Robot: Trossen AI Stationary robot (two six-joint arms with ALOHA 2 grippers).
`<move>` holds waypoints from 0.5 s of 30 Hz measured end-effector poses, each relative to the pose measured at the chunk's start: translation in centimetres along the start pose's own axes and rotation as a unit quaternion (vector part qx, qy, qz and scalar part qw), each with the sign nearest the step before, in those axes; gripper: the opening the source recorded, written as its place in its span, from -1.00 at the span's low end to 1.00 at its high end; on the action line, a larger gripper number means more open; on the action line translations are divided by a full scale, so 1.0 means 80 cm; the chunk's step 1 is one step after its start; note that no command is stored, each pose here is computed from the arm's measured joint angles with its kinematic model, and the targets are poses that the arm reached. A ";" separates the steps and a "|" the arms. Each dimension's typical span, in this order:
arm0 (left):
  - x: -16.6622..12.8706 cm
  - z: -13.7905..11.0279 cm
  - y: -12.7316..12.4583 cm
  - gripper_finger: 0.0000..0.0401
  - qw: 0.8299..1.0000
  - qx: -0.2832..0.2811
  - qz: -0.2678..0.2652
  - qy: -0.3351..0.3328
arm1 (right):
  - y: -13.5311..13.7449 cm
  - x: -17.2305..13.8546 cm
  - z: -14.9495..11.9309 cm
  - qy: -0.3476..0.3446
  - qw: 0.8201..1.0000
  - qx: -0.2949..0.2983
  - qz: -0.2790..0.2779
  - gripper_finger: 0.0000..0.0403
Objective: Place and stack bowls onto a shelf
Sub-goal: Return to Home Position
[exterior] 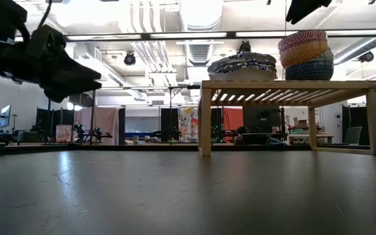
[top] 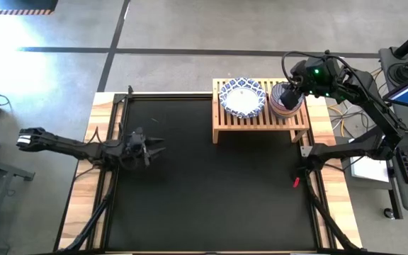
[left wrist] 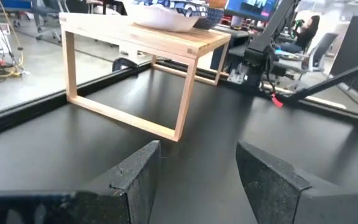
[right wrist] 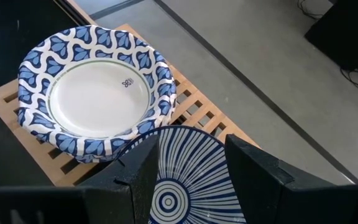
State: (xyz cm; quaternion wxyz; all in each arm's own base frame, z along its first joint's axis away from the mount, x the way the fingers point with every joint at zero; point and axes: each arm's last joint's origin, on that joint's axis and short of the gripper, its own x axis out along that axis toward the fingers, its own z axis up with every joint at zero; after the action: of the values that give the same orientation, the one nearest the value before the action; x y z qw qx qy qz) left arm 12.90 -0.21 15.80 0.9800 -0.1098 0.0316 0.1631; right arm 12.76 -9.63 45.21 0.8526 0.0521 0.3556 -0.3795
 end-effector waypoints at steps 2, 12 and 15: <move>-0.004 0.002 0.001 -0.03 1.000 0.001 -0.002 -0.006 | 0.000 0.000 0.000 0.000 1.000 0.000 0.000 -0.14; -0.024 0.000 0.011 -0.03 1.000 0.016 0.000 0.003 | 0.000 0.000 0.000 0.000 1.000 0.000 0.000 -0.14; -0.028 0.005 0.012 -0.03 1.000 0.008 -0.005 -0.019 | 0.000 0.000 0.000 0.000 1.000 0.000 0.000 -0.14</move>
State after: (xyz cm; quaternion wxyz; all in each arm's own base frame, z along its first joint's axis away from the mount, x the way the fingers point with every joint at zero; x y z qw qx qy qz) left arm 10.46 0.05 16.24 0.9821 -0.0990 0.0135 0.1598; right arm 12.76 -9.63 45.21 0.8526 0.0521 0.3556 -0.3794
